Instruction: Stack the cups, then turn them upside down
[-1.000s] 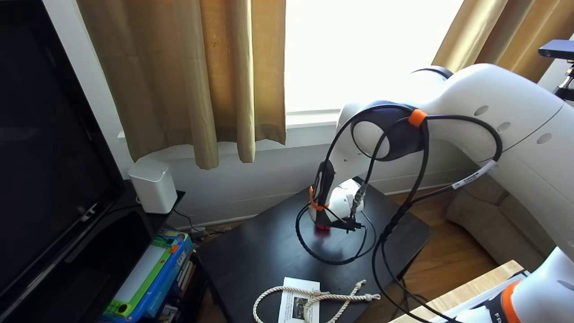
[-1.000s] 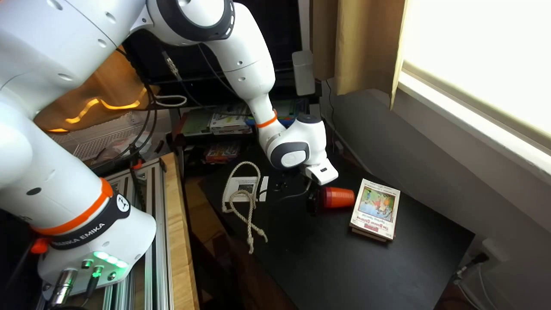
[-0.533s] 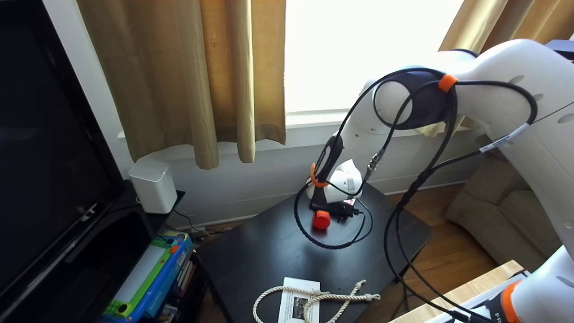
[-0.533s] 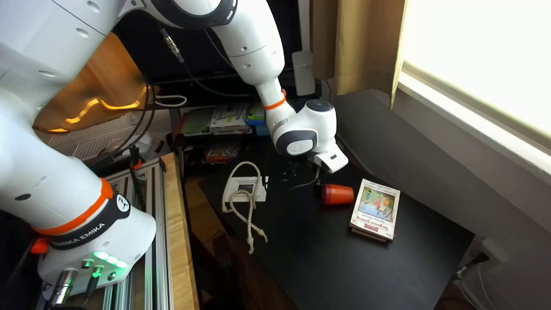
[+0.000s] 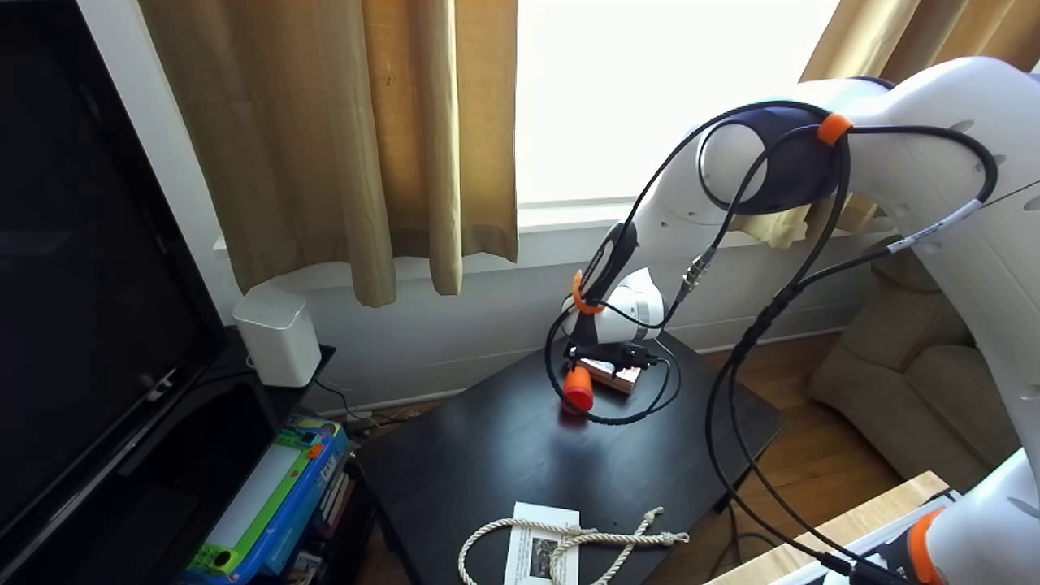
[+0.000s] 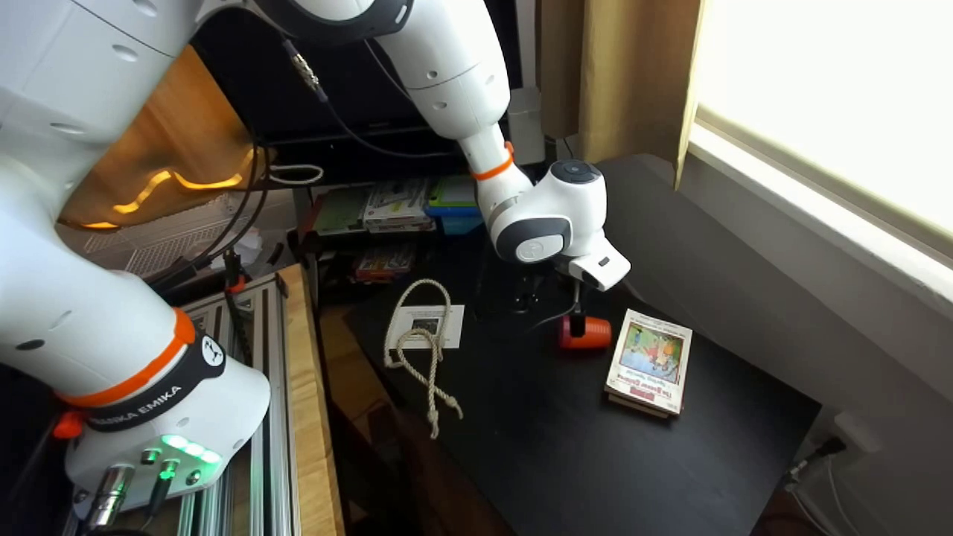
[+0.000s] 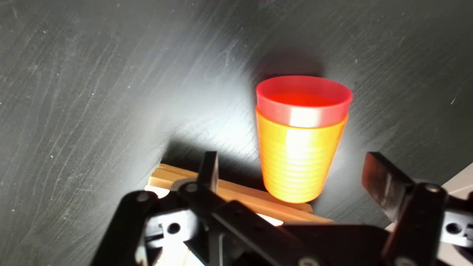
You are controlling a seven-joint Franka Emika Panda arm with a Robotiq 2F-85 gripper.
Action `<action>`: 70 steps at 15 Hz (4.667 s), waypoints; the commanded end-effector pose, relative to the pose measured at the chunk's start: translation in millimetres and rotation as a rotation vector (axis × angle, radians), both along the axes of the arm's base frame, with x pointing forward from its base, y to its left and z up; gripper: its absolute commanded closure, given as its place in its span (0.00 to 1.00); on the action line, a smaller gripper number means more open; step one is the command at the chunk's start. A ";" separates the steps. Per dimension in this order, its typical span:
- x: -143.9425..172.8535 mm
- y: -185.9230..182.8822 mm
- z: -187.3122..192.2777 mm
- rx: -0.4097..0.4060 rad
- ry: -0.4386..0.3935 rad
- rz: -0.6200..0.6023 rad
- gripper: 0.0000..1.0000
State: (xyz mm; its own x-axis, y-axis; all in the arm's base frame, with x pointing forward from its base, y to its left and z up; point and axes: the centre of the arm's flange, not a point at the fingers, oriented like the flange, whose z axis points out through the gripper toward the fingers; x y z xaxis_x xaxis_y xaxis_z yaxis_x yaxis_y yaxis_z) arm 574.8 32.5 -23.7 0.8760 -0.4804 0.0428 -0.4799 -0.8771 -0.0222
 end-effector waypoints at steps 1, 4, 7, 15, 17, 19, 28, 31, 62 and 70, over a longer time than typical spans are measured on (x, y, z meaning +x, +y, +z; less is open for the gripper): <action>15.8 -3.0 -24.9 0.000 0.005 0.043 0.00; 28.7 -4.9 -41.1 0.003 -0.012 0.047 0.00; 38.4 -7.0 -53.7 0.004 -0.019 0.051 0.00; 49.6 -13.7 -84.0 0.035 -0.008 0.054 0.00; 48.8 -15.7 -88.4 0.042 0.012 0.057 0.00; 45.6 -16.3 -88.6 0.065 0.053 0.058 0.00; 43.8 -25.4 -99.2 0.137 0.177 0.031 0.11; 42.5 -24.9 -102.3 0.174 0.213 0.025 0.38; 44.2 -8.1 -87.7 0.112 0.122 -0.014 0.00; 43.2 -15.9 -93.3 0.106 0.120 0.011 0.10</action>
State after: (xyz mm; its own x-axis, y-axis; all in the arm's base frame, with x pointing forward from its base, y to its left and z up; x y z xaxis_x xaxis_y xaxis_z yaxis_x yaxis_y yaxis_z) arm 618.0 22.4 -107.6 0.8688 -0.4845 -0.1025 -0.4916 -0.8687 -0.0610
